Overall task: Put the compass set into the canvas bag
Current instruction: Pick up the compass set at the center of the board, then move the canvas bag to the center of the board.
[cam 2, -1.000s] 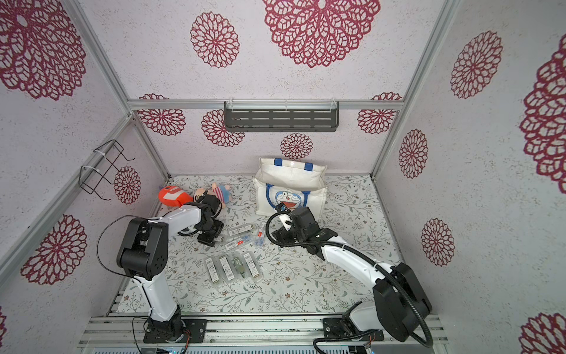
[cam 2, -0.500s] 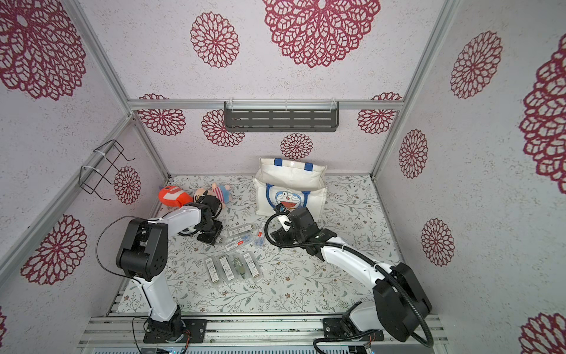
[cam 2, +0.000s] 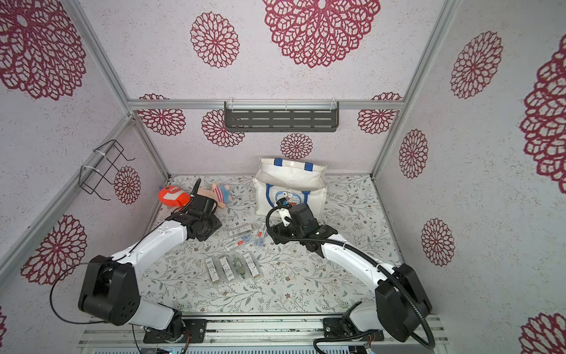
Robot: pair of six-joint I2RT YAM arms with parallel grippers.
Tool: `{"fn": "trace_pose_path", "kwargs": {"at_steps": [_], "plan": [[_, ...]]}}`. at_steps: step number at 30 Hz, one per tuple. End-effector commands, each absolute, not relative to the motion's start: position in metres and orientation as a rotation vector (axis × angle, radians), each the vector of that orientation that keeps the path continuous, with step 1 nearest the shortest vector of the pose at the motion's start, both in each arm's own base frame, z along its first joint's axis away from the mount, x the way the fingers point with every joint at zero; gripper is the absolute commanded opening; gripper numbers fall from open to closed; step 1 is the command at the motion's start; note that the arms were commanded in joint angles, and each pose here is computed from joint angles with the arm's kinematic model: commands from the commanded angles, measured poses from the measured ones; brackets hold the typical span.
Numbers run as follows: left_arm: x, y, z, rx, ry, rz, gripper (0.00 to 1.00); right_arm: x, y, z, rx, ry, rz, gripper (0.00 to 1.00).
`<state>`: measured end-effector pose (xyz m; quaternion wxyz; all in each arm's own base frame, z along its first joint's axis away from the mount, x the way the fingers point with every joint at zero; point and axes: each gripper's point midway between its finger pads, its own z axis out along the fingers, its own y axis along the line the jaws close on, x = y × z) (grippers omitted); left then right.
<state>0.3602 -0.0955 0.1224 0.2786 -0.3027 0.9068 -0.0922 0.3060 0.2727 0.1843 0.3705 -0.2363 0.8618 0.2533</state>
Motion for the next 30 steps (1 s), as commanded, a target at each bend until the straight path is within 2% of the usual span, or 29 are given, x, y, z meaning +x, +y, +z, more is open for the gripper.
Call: {"fn": "trace_pose_path", "kwargs": {"at_steps": [1,5,8,22,30], "plan": [[0.364,-0.130,0.155,-0.252,2.394,-0.251,0.28,0.309,0.274,0.207,-0.483,2.238,0.767,0.82],[0.343,-0.185,0.171,0.236,2.331,-0.312,0.30,0.318,0.281,0.215,-0.440,2.270,0.812,0.79],[0.333,-0.202,0.172,0.410,2.278,-0.297,0.27,0.323,0.290,0.225,-0.406,2.264,0.869,0.78],[0.305,-0.245,0.188,0.751,2.043,-0.492,0.25,0.336,0.338,0.243,-0.402,2.240,1.114,0.72],[0.307,-0.250,0.187,0.786,2.037,-0.492,0.25,0.332,0.353,0.248,-0.444,2.213,1.208,0.70]]}}
